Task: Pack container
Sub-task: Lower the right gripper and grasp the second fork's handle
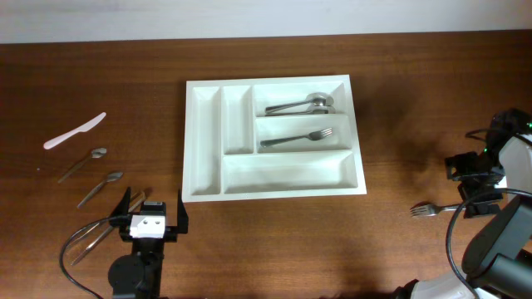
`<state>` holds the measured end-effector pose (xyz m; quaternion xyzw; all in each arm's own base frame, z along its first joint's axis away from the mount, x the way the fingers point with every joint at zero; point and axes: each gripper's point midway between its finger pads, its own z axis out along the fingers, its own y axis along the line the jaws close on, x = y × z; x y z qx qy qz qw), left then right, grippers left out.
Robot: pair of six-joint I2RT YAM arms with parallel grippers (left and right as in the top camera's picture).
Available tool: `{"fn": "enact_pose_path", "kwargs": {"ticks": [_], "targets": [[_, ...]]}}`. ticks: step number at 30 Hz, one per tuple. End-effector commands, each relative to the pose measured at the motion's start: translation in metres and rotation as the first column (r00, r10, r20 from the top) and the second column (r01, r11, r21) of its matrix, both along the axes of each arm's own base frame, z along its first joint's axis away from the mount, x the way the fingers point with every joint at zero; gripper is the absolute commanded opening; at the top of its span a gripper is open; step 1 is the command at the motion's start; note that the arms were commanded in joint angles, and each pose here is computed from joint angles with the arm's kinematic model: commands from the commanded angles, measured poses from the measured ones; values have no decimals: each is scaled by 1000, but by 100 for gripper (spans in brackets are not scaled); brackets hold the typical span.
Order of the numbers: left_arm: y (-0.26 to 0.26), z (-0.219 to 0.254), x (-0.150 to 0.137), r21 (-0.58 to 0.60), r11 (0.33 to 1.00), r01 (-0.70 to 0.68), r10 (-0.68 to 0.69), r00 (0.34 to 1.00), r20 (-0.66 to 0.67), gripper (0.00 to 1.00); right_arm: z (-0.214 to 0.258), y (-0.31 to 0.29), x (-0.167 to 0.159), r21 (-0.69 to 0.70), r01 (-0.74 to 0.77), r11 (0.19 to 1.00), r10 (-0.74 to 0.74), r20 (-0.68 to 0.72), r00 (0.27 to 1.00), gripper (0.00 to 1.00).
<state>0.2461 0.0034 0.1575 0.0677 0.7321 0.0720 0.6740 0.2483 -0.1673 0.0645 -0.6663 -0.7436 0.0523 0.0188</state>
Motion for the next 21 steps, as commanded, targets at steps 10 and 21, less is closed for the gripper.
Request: {"fn": "enact_pose_path", "kwargs": {"ticks": [10, 21], "targets": [[0, -1, 0, 13, 1000, 1, -1, 1000, 1, 99, -27, 0, 10, 8, -75, 997, 75, 66, 995, 99], [0, -1, 0, 13, 1000, 1, -1, 1000, 2, 99, -38, 0, -9, 33, -28, 999, 27, 29, 999, 99]]}}
